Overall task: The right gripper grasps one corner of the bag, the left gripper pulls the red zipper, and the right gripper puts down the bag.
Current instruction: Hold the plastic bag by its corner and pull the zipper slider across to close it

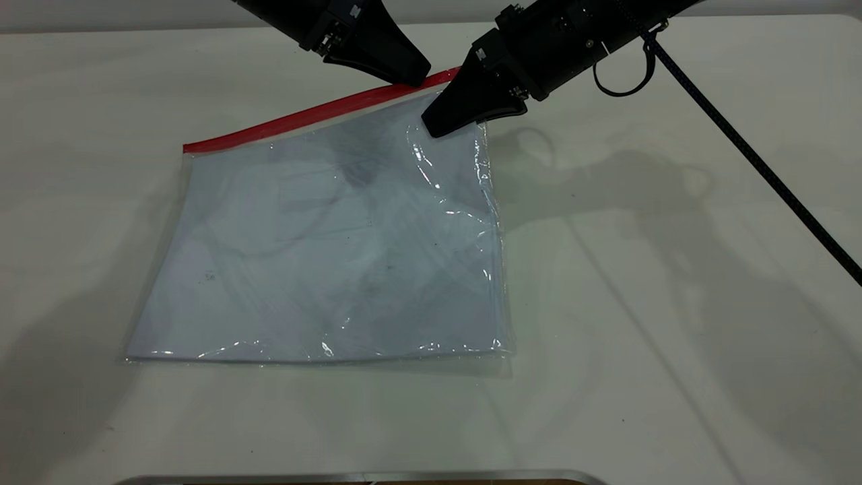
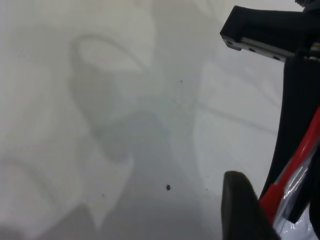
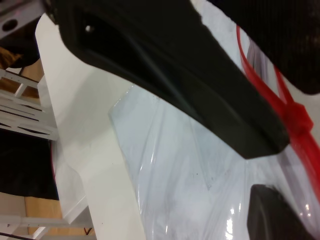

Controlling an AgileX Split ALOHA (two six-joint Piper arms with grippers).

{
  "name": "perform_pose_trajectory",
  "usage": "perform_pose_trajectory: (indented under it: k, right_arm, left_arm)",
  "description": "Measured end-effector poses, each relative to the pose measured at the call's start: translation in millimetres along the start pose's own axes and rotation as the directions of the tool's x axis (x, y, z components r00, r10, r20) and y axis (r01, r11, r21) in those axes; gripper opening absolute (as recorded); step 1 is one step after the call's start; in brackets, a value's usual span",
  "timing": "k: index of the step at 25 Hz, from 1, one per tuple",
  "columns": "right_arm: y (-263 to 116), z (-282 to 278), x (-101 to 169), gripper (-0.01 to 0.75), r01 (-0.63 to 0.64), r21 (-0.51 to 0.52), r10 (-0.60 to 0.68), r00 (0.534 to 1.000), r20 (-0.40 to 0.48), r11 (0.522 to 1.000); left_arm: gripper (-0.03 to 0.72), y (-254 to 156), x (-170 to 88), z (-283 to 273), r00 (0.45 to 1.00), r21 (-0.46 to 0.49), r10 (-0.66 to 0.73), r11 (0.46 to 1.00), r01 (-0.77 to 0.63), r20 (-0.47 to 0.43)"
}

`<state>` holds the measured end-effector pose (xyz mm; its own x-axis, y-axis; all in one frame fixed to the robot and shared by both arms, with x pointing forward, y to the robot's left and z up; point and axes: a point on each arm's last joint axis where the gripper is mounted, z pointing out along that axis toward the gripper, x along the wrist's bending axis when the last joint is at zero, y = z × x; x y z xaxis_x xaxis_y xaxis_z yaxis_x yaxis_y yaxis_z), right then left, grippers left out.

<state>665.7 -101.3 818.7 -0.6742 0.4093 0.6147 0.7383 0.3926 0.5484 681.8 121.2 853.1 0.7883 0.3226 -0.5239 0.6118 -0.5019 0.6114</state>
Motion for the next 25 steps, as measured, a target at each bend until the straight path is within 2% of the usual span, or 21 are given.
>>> perform_pose_trajectory:
  k: [19,25]
  right_arm:
    - [-0.1,0.0,0.1,0.035,0.000,0.001,0.000,1.000,-0.001,1.000]
    - [-0.1,0.0,0.1,0.035,0.000,0.001,0.000,1.000,-0.001,1.000]
  left_arm:
    - [0.376,-7.1,3.6,13.1,1.000,0.014,-0.016,1.000,0.016,0.001]
    - [0.317,-6.6,2.9,13.2,1.000,0.008,-0.019,1.000,0.019,0.009]
